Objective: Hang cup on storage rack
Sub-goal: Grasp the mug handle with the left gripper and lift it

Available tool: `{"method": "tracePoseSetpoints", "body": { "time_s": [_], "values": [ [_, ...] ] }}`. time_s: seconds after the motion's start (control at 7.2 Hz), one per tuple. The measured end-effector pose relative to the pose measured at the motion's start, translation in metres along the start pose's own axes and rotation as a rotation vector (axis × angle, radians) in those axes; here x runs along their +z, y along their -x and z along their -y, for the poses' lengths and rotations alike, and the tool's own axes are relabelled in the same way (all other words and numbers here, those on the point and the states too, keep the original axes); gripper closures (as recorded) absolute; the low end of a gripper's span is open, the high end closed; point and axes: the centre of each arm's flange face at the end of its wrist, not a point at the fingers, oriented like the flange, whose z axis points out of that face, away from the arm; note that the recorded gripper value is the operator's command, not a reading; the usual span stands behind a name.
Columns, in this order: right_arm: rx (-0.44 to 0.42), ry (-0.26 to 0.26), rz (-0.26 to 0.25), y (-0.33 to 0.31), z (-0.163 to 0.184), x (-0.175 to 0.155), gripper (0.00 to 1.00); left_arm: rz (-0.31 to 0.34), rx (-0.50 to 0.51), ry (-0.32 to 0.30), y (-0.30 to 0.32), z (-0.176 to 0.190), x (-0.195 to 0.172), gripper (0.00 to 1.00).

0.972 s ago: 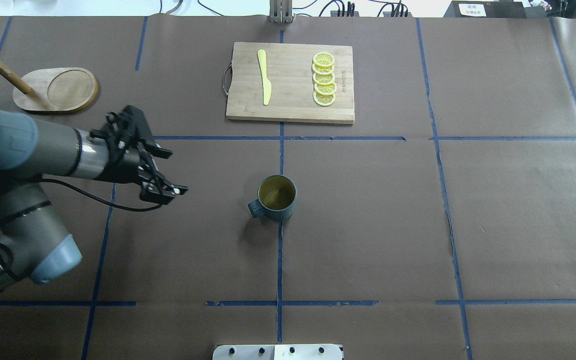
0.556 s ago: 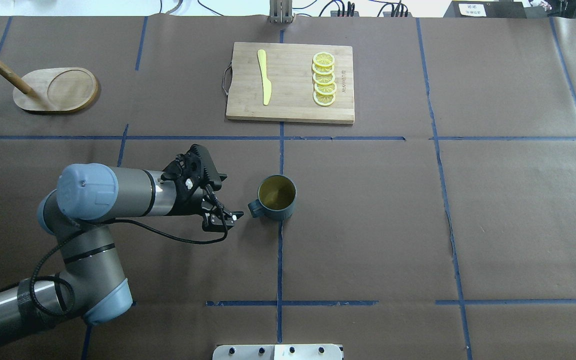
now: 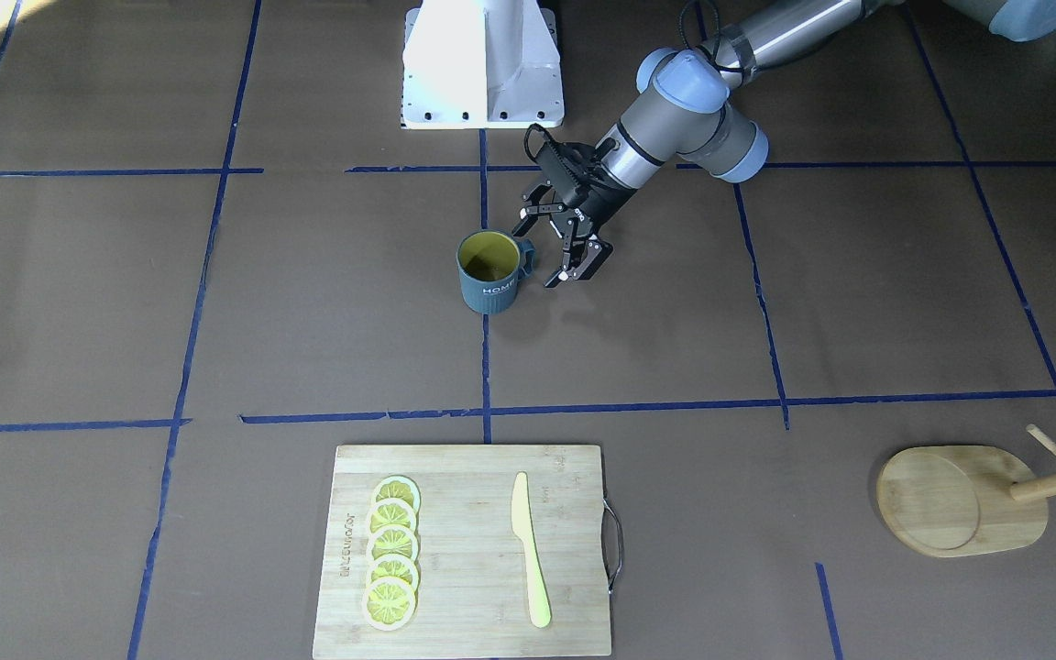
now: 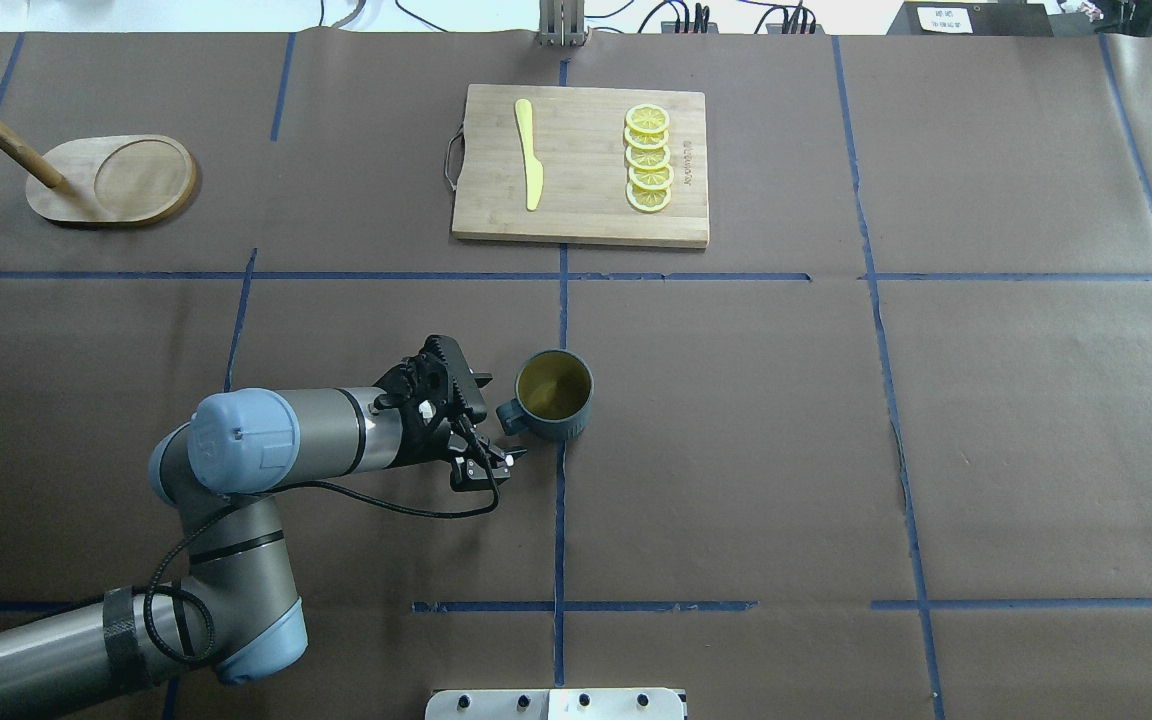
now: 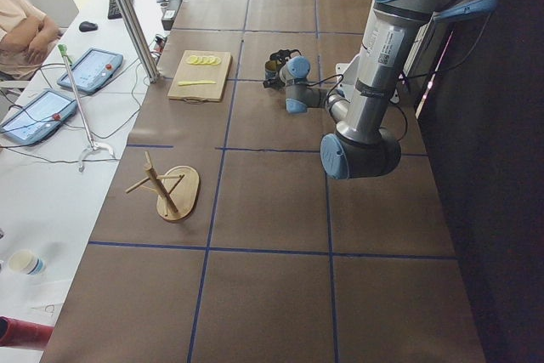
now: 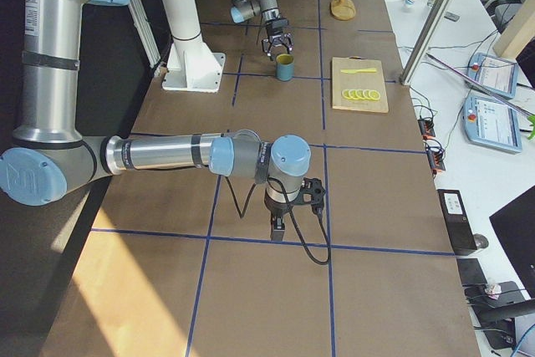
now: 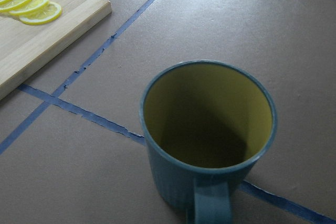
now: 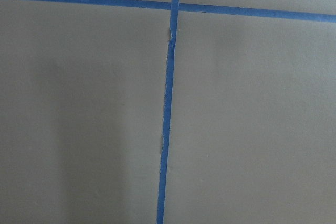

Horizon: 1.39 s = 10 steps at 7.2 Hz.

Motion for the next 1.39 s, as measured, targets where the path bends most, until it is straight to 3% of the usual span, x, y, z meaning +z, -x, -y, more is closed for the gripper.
{"method": "tracePoseSetpoints", "body": {
  "time_s": [0.14, 0.28, 0.56, 0.69, 0.97, 1.39],
  "values": [
    [0.000, 0.000, 0.000, 0.000, 0.000, 0.000, 0.00, 0.005, -0.001, -0.003, -0.006, 0.000, 0.007, 0.01],
    [0.000, 0.000, 0.000, 0.000, 0.000, 0.000, 0.00, 0.017, -0.001, -0.007, -0.013, 0.000, 0.012, 0.10],
    [0.001, 0.001, -0.001, -0.001, 0.000, 0.001, 0.00, 0.028, -0.001, -0.014, -0.020, 0.001, 0.016, 0.78],
    [0.000, 0.001, -0.001, -0.001, 0.000, 0.001, 0.00, 0.029, -0.002, -0.014, -0.021, 0.002, 0.017, 0.92],
    [0.000, 0.002, 0.000, -0.001, -0.001, 0.001, 0.00, 0.033, -0.003, -0.015, -0.022, 0.001, 0.017, 0.98],
    [-0.001, 0.004, 0.000, -0.001, -0.002, 0.002, 0.00, 0.060, -0.004, -0.045, -0.020, 0.009, 0.012, 1.00]
  ]
}}
